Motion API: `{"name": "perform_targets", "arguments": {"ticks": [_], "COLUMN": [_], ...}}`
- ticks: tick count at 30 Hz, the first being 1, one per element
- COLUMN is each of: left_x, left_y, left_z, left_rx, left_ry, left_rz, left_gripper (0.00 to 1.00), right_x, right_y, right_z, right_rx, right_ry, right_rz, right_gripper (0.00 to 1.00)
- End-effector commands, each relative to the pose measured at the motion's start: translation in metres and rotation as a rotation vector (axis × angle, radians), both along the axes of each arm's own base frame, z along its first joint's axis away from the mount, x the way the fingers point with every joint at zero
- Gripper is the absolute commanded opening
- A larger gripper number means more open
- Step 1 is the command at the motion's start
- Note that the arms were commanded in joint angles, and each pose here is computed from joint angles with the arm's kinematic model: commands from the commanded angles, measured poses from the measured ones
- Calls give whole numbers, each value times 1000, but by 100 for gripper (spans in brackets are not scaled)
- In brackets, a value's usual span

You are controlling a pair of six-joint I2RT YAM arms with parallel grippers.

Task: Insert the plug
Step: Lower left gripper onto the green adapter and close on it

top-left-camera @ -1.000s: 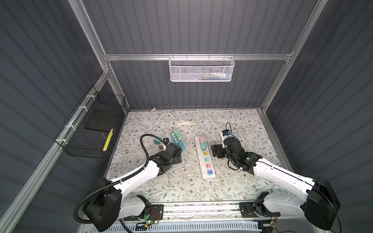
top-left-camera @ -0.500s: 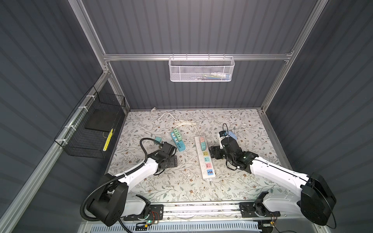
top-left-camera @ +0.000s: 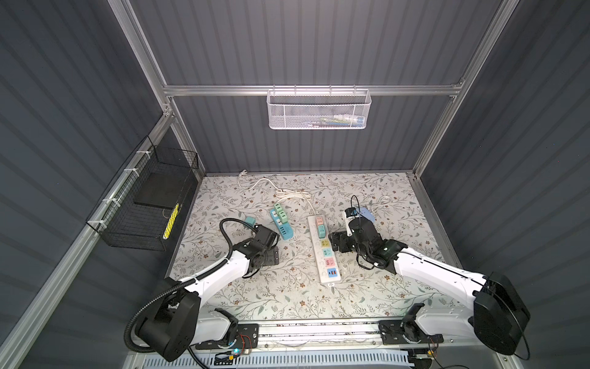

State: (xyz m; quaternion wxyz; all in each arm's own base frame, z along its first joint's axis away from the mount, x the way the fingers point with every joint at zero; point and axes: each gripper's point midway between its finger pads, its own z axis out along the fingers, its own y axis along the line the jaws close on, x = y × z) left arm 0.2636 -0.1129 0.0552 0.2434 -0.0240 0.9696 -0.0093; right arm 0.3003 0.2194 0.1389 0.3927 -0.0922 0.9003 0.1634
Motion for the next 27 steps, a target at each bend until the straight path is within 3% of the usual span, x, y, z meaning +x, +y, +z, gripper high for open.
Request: {"name": "perform_targets", "arguments": {"ticks": [1,5,15,22,27], "left_x": [3,0,-11,-18,-20], "left_y": [3,-1,7,15,15], "left_z": [-5,-20,-22,-33,-33], "left_rx": [8,14,32,88,94], "left_ry": [-16,44,62,121,151], "left_rz": [18,6,21,46,53], "left_gripper": [89,87,81,64,61], "right_x": [3,1,3,2,0], "right_y": [3,-1,4,8,6], "right_z": [9,9,10,8,9], "right_rx": [20,8,22,38,43], "right_ry": [-19,-22,-23,-9,-14], "right_rz": [2,-2,6,18,16], "right_gripper": [90,91,90,86,84]}}
